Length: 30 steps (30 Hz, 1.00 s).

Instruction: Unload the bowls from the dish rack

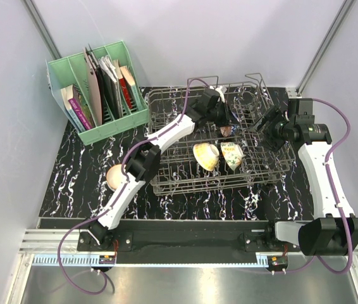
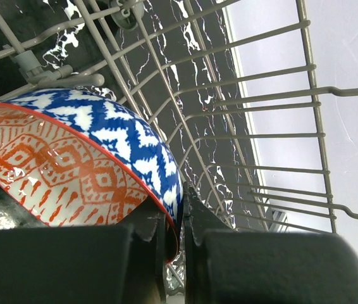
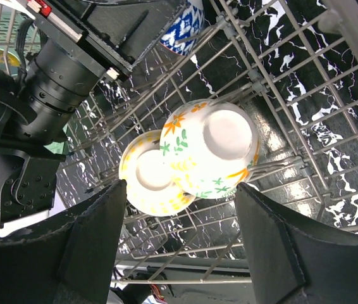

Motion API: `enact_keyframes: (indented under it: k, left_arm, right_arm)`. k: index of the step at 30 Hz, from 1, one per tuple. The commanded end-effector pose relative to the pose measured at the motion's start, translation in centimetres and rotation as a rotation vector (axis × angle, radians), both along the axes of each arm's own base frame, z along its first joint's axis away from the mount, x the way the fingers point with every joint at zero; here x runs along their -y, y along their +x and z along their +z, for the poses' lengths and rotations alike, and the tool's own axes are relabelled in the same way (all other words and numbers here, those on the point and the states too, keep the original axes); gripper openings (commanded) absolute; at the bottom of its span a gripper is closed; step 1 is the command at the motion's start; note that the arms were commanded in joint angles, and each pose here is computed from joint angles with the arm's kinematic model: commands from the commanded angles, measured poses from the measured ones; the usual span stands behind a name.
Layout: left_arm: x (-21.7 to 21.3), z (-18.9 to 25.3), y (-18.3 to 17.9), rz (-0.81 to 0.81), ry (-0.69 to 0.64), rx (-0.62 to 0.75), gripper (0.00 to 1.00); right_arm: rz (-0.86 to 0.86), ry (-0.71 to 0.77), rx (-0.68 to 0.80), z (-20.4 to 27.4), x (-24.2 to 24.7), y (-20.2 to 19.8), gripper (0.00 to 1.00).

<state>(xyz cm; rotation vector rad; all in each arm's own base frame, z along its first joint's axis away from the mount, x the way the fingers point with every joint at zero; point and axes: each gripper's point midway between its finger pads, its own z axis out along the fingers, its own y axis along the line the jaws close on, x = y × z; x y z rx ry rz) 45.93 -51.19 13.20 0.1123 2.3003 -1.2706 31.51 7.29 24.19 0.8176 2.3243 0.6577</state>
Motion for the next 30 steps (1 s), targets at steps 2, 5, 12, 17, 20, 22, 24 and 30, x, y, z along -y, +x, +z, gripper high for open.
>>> enact_keyframes:
  k: [2,5,12,17,20,22,24,30]
  left_arm:
    - [-1.9,7.5,3.6,0.044,-0.095,0.201,0.0]
    - [-2.0,9.6,3.6,0.029,-0.136,0.238,0.0]
    - [-3.5,13.7,4.4,0.028,-0.2,0.291,0.0]
    - [-3.9,16.3,3.9,-0.002,-0.253,0.316,0.0]
    - [-4.0,17.4,3.1,-0.038,-0.298,0.31,0.0]
    - [-4.3,17.3,2.8,-0.046,-0.295,0.305,0.0]
    - [-4.5,18.5,2.3,-0.06,-0.318,0.314,0.0]
    - [-4.8,21.1,1.1,-0.107,-0.376,0.346,0.0]
  right_arm:
    - [0.003,-0.013,-0.009,-0.4,0.1,-0.3,0.77]
    - [-0.007,-0.014,-0.028,-1.1,0.2,-0.3,0.77]
    - [-0.027,-0.021,-0.046,-1.8,0.5,-0.2,0.78]
    - [-0.036,-0.013,-0.052,-2.1,0.4,0.0,0.77]
    - [-0.04,-0.014,-0.061,-2.5,0.4,0.3,0.77]
    - [-0.048,-0.018,-0.071,-3.0,0.6,0.8,0.77]
    - [-0.061,-0.025,-0.093,-3.9,0.8,1.4,0.76]
    - [-0.066,-0.002,-0.123,-5.1,0.5,2.6,0.75]
